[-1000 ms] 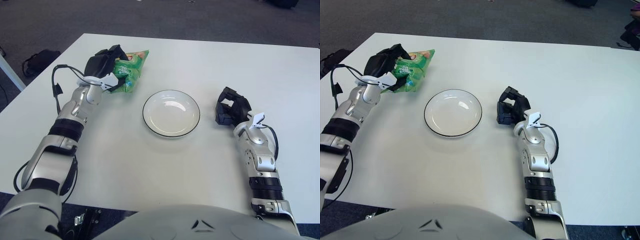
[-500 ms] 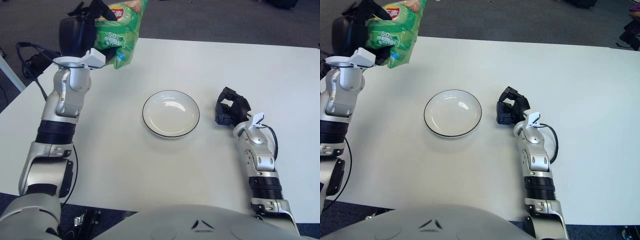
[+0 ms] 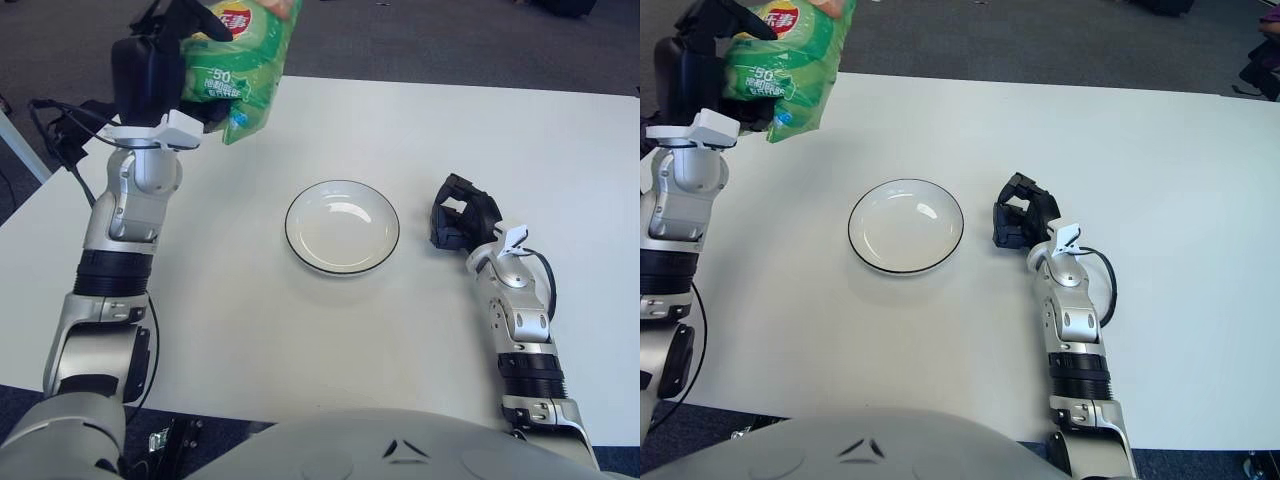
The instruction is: Put the snack into the plate.
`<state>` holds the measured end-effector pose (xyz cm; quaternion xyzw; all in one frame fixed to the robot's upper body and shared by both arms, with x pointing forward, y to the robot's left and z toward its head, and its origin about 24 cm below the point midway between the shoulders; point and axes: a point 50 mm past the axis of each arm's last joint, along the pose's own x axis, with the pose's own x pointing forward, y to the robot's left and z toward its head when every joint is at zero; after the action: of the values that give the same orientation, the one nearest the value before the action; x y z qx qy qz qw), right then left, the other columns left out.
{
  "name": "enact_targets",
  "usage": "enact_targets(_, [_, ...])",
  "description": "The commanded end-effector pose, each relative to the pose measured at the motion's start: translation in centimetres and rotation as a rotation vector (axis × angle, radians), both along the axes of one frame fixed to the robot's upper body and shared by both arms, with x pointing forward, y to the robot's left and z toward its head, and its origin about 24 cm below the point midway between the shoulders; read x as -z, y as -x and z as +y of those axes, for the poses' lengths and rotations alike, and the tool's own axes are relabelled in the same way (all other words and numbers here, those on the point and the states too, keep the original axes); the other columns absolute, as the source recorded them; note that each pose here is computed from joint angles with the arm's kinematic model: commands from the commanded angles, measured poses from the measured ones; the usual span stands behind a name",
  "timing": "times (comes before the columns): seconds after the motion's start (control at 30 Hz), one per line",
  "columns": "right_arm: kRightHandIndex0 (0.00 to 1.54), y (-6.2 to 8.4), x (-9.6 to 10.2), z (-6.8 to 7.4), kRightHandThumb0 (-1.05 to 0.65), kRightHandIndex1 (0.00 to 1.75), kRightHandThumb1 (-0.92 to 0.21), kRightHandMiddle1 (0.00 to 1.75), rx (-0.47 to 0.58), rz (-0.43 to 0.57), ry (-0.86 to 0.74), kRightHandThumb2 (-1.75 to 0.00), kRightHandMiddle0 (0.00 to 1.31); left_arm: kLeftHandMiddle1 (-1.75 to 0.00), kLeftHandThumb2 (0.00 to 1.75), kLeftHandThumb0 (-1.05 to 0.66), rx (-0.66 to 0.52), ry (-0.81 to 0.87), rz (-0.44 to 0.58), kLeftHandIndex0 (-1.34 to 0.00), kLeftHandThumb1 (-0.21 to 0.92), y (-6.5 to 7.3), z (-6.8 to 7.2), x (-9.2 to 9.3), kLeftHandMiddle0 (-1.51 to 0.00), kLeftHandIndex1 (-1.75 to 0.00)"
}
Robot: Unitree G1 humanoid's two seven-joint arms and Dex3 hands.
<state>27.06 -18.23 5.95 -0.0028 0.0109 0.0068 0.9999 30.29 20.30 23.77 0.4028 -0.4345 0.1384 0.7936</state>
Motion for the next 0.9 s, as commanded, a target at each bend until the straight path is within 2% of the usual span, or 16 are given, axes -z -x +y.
enact_targets(0.0, [1.11, 1.4, 3.3, -0.5, -0.50, 1.75, -0.27, 1.75, 0.023, 0.162, 0.002, -1.37, 0.65, -1.56, 1.75, 0.00, 0.050, 0.001, -0.012, -0.72, -0.13, 0.7, -0.9, 0.2, -1.00, -1.75])
enact_targets(0.13, [1.12, 1.5, 3.3, -0.5, -0.50, 1.75, -0.26, 1.75, 0.023, 0.161, 0.005, -1.38, 0.66, -1.57, 1.75, 0.00, 0.107, 0.021, 0.017, -0.72, -0.12, 0.7, -2.3, 1.1, -0.99, -1.75])
enact_targets(0.33, [1.12, 1.5, 3.3, -0.4, -0.50, 1.75, -0.26, 1.75, 0.022, 0.160, 0.009, -1.38, 0.66, -1.60, 1.75, 0.00, 0.243, 0.004, 0.111, -0.72, -0.11, 0.3, -3.4, 1.6, -0.97, -1.75])
enact_targets(0.43, [1.11, 1.5, 3.3, -0.4, -0.50, 1.75, -0.26, 1.75, 0.023, 0.159, 0.010, -1.38, 0.66, -1.60, 1.75, 0.00, 0.263, -0.040, 0.124, -0.72, -0.11, 0.3, -3.9, 1.5, -0.97, -1.75])
enact_targets(0.5, [1.11, 1.5, 3.3, -0.4, -0.50, 1.75, -0.26, 1.75, 0.023, 0.158, 0.010, -1.38, 0.66, -1.60, 1.75, 0.00, 0.266, -0.056, 0.132, -0.72, -0.11, 0.4, -3.9, 1.6, -0.97, -1.75])
enact_targets(0.67, [1.10, 1.5, 3.2, -0.3, -0.50, 1.75, -0.26, 1.75, 0.022, 0.157, 0.009, -1.38, 0.66, -1.62, 1.75, 0.00, 0.319, -0.072, 0.190, -0.71, -0.11, 1.5, -5.1, 2.2, -0.95, -1.75])
enact_targets(0.87, [1.10, 1.5, 3.2, -0.3, -0.50, 1.75, -0.26, 1.75, 0.021, 0.159, 0.006, -1.38, 0.66, -1.63, 1.75, 0.00, 0.360, -0.066, 0.219, -0.71, -0.10, 1.7, -5.6, 3.1, -0.95, -1.75])
